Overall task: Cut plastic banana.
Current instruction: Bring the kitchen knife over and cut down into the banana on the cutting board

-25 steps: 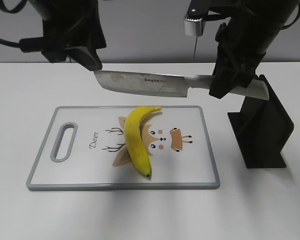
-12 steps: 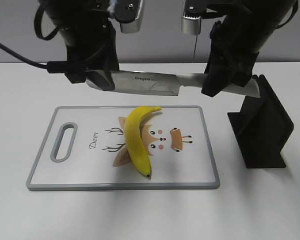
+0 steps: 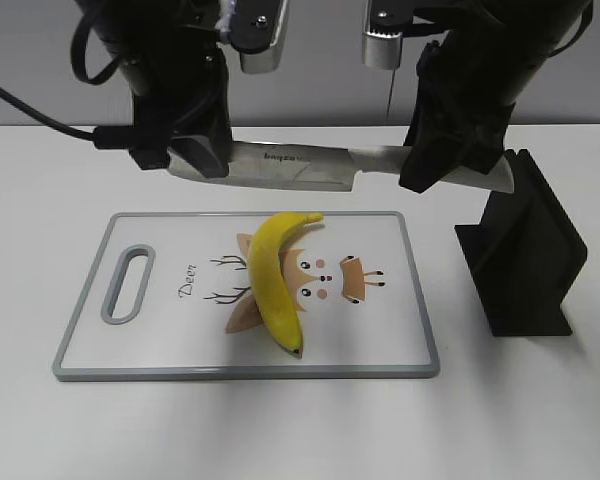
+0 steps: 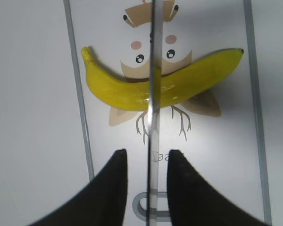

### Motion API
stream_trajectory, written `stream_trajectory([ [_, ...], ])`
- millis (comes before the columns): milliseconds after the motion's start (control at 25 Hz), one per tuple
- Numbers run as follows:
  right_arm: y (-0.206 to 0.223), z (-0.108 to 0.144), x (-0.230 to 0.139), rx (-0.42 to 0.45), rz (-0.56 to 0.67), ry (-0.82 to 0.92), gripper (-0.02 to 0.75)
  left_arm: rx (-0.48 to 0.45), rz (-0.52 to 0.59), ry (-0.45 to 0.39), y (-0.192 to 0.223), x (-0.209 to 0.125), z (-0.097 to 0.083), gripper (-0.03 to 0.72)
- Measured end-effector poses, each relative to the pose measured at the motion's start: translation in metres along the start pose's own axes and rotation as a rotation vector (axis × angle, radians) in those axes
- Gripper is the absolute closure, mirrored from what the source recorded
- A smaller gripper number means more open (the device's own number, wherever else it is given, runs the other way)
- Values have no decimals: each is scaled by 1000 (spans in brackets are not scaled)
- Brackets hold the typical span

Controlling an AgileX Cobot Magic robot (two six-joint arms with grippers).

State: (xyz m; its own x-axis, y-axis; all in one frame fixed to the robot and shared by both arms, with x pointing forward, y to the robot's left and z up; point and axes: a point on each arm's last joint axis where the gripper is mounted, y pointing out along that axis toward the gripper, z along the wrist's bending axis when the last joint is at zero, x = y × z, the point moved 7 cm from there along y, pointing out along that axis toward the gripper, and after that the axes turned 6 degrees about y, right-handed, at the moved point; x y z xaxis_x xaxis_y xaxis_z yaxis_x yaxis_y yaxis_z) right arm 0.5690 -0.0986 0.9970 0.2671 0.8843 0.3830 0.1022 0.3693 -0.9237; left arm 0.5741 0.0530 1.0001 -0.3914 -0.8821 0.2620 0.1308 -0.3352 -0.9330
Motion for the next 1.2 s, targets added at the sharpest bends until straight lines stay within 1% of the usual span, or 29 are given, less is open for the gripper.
stream_trajectory([
  [40, 0, 0, 0, 0, 0, -1, 557, -6, 9, 4, 0, -1, -1, 493],
  [120, 2, 0, 0, 3, 3, 0, 557, -12, 28, 12, 0, -4, -2, 624],
  [160, 4, -1, 0, 4, 4, 1, 557, -14, 32, 14, 0, -5, -2, 661],
  [240, 7, -2, -1, 8, 9, 2, 557, -16, 35, 9, 0, -6, -2, 691],
  [480, 14, -9, -3, -13, 19, -10, 557, -32, 44, -18, 15, -11, 1, 698],
  [600, 25, -13, -6, -7, 40, -7, 557, -42, 48, -35, 27, -13, 3, 698],
  [1000, 68, -22, -17, 48, 96, 22, 557, -117, 85, -101, 64, -26, 0, 698],
  [1200, 89, -25, -23, 76, 120, 35, 557, -158, 92, -117, 81, -31, -4, 698],
])
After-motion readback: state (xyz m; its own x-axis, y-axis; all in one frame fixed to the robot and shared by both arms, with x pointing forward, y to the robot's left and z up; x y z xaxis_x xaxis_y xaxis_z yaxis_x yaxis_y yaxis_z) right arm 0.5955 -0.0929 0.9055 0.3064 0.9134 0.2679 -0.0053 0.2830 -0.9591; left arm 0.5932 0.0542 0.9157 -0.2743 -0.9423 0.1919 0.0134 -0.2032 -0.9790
